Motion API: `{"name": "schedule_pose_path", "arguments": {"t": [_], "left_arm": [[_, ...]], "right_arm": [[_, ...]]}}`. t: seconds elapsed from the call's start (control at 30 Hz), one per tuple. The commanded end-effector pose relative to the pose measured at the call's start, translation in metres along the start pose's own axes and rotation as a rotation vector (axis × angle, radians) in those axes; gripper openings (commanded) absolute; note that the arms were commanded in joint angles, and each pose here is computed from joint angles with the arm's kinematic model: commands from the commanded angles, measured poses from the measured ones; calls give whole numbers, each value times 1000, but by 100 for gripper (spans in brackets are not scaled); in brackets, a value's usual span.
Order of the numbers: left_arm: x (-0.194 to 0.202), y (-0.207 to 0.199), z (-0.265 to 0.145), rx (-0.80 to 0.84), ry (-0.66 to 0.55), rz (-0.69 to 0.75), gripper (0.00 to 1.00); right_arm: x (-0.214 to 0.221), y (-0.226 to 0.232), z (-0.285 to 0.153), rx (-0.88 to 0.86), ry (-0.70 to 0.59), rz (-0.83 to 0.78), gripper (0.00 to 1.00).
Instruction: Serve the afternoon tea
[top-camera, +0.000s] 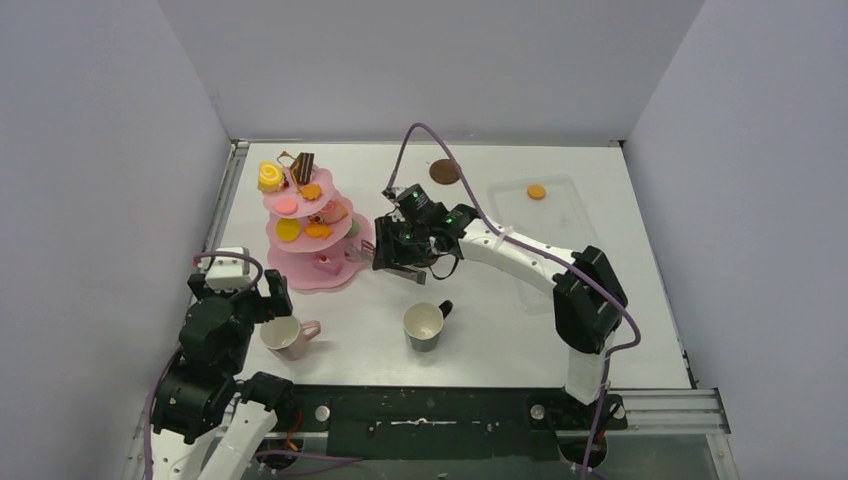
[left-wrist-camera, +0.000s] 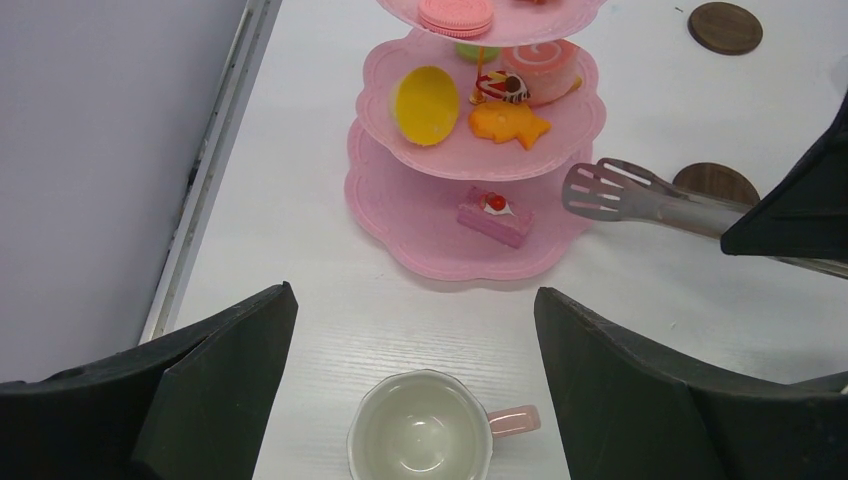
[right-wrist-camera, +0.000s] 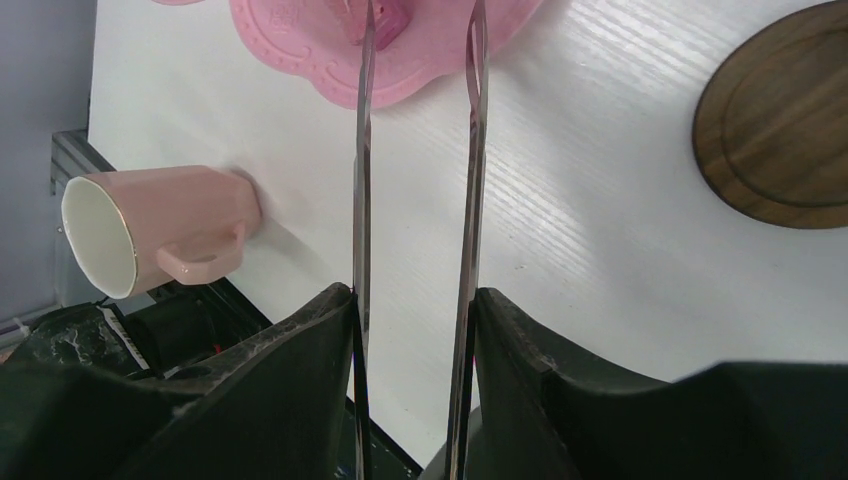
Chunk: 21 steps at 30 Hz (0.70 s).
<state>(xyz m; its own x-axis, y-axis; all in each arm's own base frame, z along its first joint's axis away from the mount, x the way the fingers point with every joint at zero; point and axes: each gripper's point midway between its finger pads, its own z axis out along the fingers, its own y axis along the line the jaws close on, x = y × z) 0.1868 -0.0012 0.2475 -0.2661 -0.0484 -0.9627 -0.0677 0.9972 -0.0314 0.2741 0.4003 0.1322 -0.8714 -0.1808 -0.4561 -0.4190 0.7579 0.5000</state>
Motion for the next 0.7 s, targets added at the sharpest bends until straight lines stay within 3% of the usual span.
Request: {"name": "schedule_pose_path", "arguments": {"t": [0.0, 0.37, 0.67], "left_arm": [[-12, -5, 2, 17, -33, -15, 88], [-12, -7, 4, 23, -29, -11, 88], [-12, -4, 4, 12, -27, -10, 88]], "right_arm": [[-29, -5, -45, 40, -122, -50, 45], [-51, -78, -117, 248, -223, -38, 45], [-83, -176, -171, 621, -297, -35, 46]]}}
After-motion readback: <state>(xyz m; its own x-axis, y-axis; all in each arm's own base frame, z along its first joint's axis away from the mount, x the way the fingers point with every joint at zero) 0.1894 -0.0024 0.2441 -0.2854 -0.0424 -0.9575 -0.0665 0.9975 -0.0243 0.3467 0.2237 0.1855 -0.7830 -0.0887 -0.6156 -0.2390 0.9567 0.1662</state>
